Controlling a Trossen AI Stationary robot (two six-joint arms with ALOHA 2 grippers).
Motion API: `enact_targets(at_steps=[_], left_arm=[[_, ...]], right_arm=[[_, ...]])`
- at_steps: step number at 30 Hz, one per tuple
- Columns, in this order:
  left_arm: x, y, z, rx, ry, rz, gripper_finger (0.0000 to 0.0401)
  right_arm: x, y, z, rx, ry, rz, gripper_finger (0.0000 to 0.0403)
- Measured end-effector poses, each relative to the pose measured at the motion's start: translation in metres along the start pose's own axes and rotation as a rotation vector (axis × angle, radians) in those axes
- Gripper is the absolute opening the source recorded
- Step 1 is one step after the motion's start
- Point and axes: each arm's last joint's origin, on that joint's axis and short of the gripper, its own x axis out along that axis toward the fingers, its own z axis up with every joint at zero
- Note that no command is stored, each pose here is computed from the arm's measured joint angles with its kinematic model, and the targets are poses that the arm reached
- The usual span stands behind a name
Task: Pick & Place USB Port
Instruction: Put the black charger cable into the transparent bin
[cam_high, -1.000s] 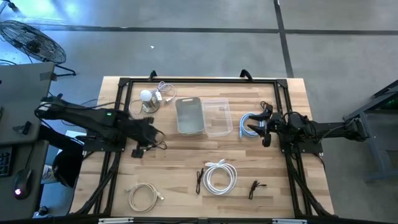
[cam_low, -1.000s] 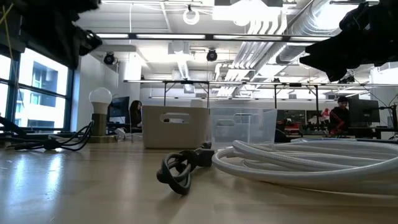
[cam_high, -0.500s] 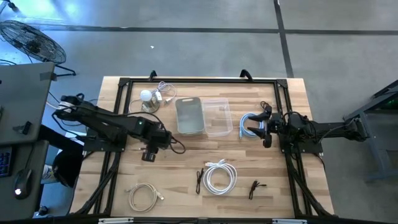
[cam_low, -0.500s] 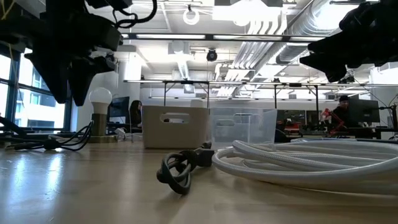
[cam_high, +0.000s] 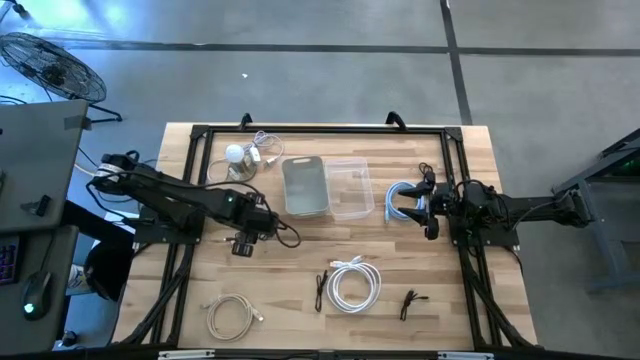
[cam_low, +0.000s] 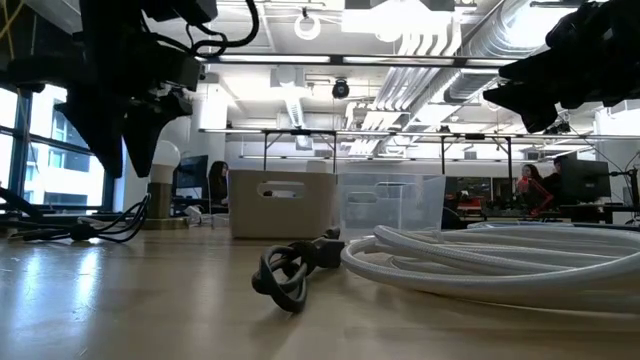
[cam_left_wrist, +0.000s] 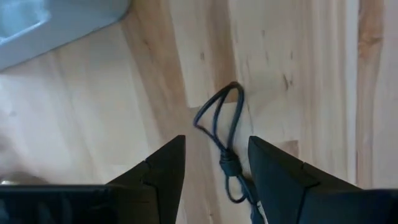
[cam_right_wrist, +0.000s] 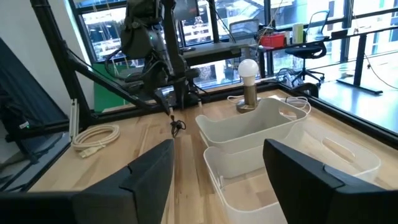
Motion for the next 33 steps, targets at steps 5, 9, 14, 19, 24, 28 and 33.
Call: enact_targets(at_steps=[5,9,14,19,24,28,33], left_arm=[[0.010,-0.002,0.004,0.026,0.029,-0.002,0.0170],[0.017,-0.003,0.007,0.029,0.050,-0.002,0.0170],[0.025,-0.004,0.009,0.031,0.064,-0.001,0.0170],[0.031,-0.004,0.011,0.035,0.084,0.008,0.0170],[0.036,-0.003,0.015,0.077,0.071,0.056,0.0170],[0.040,-0.002,0.017,0.080,0.070,0.118,0.0168],[0.048,-0.003,0.020,0.083,0.084,0.119,0.0108]], right_arm=[[0.000,0.000,0.000,0.000,0.003,0.000,0.0241],[0.001,0.000,-0.002,0.003,0.014,0.004,0.0241],[0.002,0.000,-0.003,0.004,0.028,0.003,0.0240],[0.002,0.000,-0.003,0.004,0.031,0.018,0.0240],[0.002,0.001,-0.003,0.005,0.035,0.047,0.0239],[0.002,0.001,-0.003,0.005,0.035,0.051,0.0240],[0.002,0.002,-0.003,0.006,0.041,0.085,0.0238]])
